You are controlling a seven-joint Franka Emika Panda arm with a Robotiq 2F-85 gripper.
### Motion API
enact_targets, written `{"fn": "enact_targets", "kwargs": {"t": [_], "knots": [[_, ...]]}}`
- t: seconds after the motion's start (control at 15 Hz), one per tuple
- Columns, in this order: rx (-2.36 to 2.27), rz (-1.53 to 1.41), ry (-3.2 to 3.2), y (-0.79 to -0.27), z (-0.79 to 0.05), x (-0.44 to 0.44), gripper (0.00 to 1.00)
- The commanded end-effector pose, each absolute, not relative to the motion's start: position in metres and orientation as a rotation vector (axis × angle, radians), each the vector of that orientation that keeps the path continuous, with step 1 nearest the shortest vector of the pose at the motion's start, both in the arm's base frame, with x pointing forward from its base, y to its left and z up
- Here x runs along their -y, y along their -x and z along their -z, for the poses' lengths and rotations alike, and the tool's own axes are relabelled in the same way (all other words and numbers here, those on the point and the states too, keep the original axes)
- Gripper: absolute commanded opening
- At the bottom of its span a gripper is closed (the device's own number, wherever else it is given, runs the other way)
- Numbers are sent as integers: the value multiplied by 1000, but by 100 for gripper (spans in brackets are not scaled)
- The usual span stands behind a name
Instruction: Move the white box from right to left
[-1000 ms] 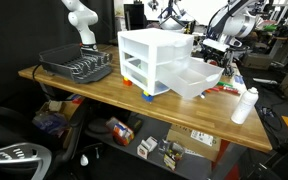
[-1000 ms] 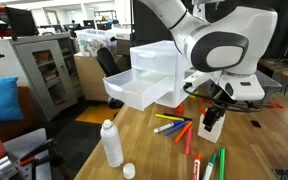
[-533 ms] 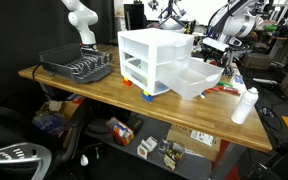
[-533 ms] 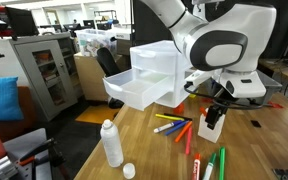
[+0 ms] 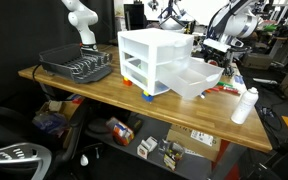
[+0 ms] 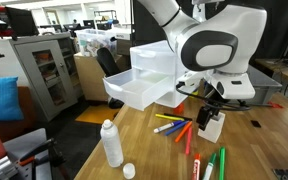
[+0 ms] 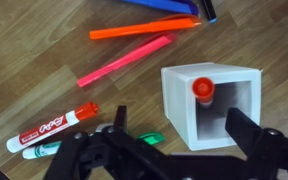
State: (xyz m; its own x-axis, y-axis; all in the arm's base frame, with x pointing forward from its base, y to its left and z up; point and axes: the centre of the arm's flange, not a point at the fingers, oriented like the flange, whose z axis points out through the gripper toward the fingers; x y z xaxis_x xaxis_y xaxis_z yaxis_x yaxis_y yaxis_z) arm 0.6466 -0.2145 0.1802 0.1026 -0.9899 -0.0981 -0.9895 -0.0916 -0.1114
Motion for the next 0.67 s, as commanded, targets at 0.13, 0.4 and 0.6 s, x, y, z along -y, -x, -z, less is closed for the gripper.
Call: {"fn": "enact_targets", "kwargs": {"t": [0.13, 0.4, 0.6], "knots": [[-2014, -12, 2200, -637, -175, 207, 100], [-2039, -22, 2204, -640, -167, 208, 100], [-2058, -20, 2195, -644, -164, 208, 100]]}}
